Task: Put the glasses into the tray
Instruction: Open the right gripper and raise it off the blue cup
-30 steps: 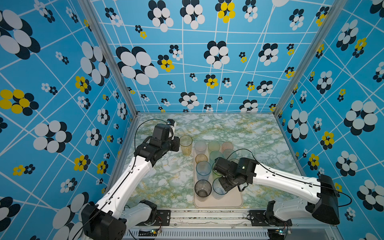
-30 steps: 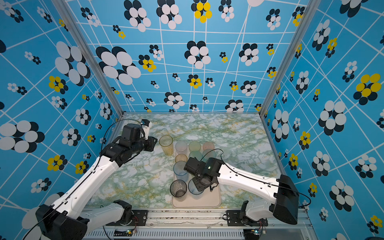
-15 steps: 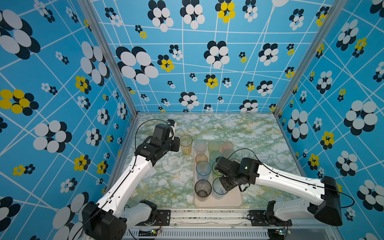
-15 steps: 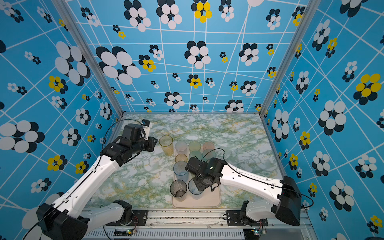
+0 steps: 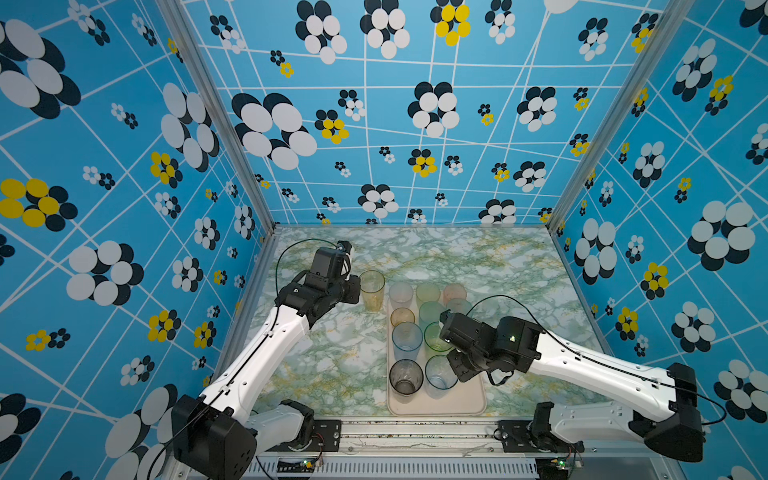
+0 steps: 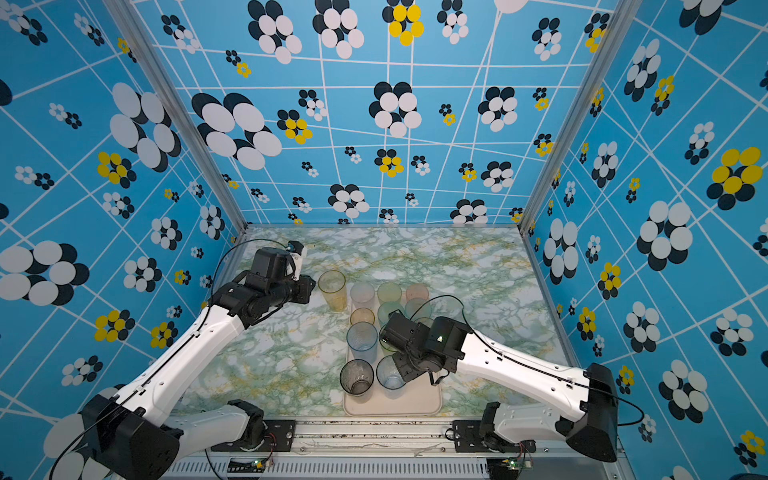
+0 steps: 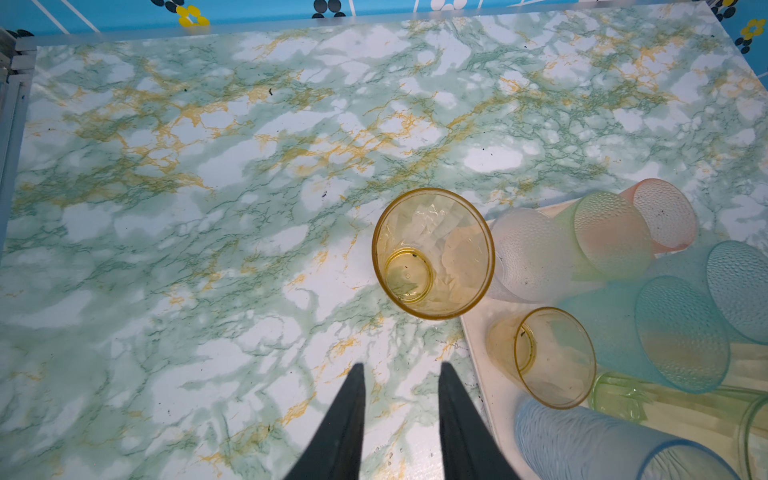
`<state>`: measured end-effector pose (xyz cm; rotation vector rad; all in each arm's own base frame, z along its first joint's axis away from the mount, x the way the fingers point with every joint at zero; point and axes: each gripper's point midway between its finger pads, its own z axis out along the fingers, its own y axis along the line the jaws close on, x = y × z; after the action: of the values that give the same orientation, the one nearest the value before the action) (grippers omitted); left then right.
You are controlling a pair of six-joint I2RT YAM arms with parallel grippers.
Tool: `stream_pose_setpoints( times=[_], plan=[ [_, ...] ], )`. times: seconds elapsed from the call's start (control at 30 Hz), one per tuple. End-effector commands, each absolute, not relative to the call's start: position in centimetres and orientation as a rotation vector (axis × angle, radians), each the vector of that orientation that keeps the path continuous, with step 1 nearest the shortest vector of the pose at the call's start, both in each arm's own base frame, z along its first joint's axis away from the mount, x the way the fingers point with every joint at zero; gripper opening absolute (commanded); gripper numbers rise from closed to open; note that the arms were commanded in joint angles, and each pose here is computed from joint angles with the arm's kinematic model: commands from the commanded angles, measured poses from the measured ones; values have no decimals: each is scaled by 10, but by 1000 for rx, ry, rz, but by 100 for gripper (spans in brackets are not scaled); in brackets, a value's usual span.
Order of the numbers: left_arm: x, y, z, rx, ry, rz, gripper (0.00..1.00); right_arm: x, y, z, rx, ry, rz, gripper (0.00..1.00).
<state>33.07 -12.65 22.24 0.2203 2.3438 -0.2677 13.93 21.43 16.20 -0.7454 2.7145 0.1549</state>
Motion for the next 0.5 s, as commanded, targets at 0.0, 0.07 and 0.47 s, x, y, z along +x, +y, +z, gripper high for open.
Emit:
stream_pose_setpoints(
  times=[0.0,0.07,0.47],
  plan=[
    [334,-116,218,209,2339,-208,32,139,203,174,-708,2696,131,28],
    [335,-115,218,205,2336,-199,32,142,200,186,-681,2664,152,29],
    [358,-114,210,205,2382,-183,30,215,160,299,-357,2304,213,37]
  ],
)
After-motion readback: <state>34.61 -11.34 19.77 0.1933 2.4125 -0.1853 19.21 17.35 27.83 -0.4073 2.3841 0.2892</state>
